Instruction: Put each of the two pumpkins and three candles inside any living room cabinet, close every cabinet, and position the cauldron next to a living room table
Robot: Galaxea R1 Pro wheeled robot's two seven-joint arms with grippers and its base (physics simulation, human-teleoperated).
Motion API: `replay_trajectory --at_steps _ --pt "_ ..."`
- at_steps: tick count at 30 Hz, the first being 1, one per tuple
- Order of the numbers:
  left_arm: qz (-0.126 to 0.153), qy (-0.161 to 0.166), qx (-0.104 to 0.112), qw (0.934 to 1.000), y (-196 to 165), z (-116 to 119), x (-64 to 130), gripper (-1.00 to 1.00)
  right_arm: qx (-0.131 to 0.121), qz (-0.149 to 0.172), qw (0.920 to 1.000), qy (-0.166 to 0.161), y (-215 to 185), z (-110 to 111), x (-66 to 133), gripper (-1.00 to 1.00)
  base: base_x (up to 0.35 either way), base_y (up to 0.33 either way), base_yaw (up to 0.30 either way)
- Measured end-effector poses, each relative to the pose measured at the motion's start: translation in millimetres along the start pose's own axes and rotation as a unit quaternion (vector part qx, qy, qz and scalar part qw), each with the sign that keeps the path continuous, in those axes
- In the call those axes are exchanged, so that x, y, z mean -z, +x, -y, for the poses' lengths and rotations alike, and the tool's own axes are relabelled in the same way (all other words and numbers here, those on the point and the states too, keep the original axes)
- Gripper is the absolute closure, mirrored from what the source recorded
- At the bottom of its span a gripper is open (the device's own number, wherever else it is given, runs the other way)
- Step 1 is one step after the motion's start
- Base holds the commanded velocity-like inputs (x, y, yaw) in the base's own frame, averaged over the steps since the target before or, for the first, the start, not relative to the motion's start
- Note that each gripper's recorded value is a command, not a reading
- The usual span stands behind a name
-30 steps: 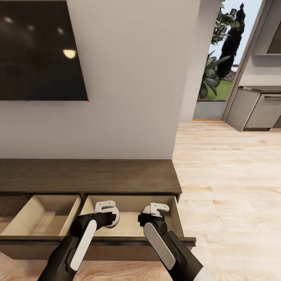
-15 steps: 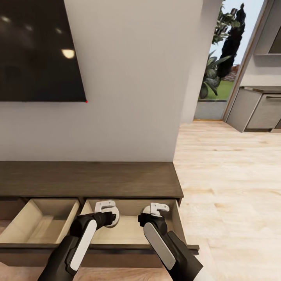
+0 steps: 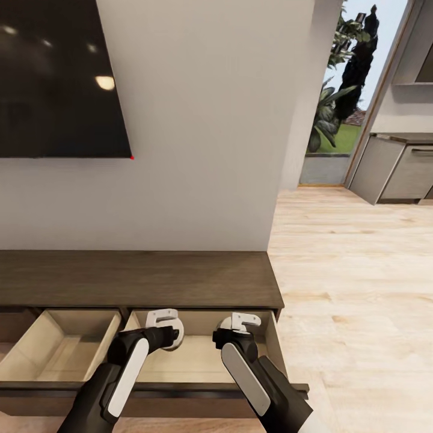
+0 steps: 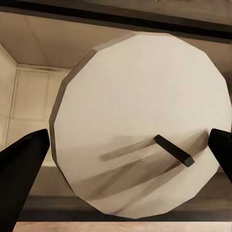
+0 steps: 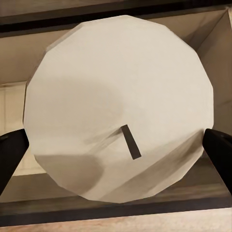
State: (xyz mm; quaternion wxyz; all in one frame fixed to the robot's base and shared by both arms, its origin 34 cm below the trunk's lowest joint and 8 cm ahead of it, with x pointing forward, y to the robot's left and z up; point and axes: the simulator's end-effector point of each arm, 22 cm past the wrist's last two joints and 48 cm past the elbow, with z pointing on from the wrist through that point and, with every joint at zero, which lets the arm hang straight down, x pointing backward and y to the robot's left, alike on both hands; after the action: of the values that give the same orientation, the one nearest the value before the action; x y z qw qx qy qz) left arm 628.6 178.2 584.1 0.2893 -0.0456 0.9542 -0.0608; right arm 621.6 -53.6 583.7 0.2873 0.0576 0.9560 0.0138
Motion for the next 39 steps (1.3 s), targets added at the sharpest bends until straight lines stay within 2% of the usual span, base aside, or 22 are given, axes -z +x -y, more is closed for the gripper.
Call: replay_trajectory --at_steps 10,18,29,34,39 --pt "-0.005 0.001 -0.003 1.0000 14 -2 -11.9 1.00 -0.014 0.014 0.9998 0.000 5 1 -13.3 1.00 0.000 0.000 0.000" --pt "-0.011 0.000 -0.005 0.9999 28 -5 -23.9 1.00 -0.014 0.016 0.9998 0.000 15 2 -25.5 1.00 0.000 0.000 0.000" --pt "-0.009 0.000 -0.005 0.9999 44 -9 -40.5 1.00 0.003 0.020 0.9997 0.017 21 11 -48.1 1.00 0.000 0.000 0.000" --pt "-0.007 -0.001 -0.005 1.0000 51 -11 -48.1 1.00 0.018 0.003 0.9992 0.037 26 22 -68.1 1.00 0.000 0.000 0.000" --pt "-0.004 -0.002 -0.004 1.0000 57 -12 -55.7 1.00 0.019 0.001 0.9990 0.040 33 25 -77.8 1.00 0.000 0.000 0.000"
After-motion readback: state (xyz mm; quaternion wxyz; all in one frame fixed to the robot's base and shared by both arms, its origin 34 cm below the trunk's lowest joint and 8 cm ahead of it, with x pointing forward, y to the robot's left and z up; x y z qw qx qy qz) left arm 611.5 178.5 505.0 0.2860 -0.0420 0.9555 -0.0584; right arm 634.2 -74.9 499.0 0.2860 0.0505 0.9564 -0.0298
